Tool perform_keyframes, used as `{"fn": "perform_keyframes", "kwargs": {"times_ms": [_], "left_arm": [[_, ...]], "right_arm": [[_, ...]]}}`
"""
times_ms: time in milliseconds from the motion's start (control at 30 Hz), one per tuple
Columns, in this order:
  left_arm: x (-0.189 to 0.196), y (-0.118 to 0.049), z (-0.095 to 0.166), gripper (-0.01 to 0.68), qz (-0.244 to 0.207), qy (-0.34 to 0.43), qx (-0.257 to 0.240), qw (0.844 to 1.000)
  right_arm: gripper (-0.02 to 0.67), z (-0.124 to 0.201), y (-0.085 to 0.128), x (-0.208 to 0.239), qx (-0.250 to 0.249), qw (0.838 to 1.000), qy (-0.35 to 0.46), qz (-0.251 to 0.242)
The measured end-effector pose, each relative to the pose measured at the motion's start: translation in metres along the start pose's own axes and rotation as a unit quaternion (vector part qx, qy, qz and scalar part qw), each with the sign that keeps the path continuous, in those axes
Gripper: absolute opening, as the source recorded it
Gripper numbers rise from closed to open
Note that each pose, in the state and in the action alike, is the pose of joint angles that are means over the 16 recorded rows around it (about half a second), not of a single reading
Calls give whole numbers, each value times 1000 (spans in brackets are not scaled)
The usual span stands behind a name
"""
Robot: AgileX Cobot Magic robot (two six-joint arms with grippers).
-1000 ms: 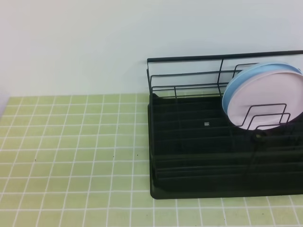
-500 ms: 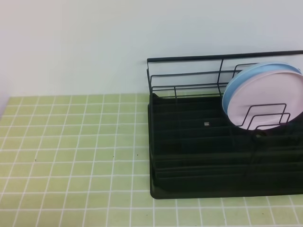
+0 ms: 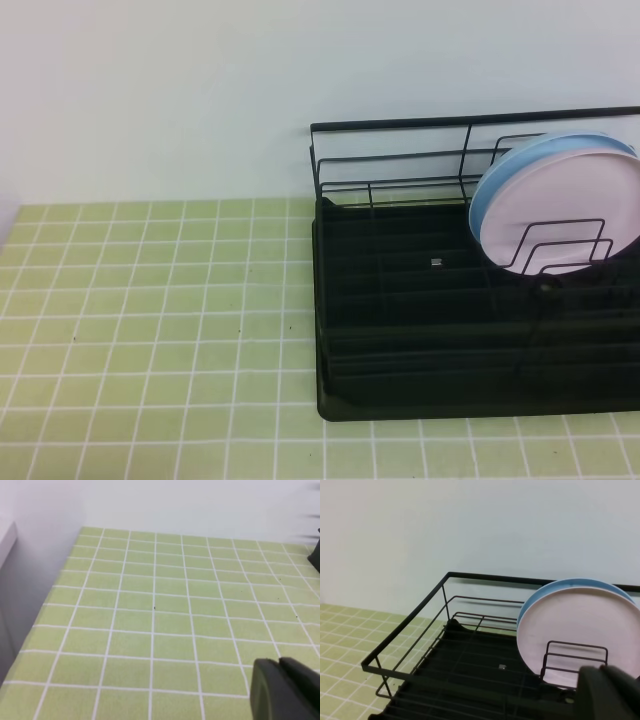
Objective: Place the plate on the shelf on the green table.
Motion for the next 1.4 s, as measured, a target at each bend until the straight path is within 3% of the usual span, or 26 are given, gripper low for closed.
{"fn": "perform_keyframes", "kwargs": {"times_ms": [533, 833, 1133, 1400], "left_arm": [[0, 0, 0, -2, 0, 0, -2, 1000], [0, 0, 0, -2, 0, 0, 2, 1000], [0, 0, 0, -2, 0, 0, 6, 1000], [0, 0, 0, -2, 0, 0, 6, 1000]], "right_arm": [[-2, 10, -2, 0, 37, 999, 11, 11], [-2, 52, -6, 5, 61, 997, 28, 43], [-2, 94, -8, 9, 44, 996, 39, 71], [-2, 111, -8, 10, 29, 993, 74, 82]]}}
Point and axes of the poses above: a point on each arm's last joint axis where the gripper is mounted, x pointing back along that axis away from the gripper, y along the wrist's bending axis when the last joint is at zero, z = x × y, the point moved 4 cm from there along -x, pointing out along that axis toward the gripper, and after that the axes turned 8 degrees about x, right-handed, at the moved point
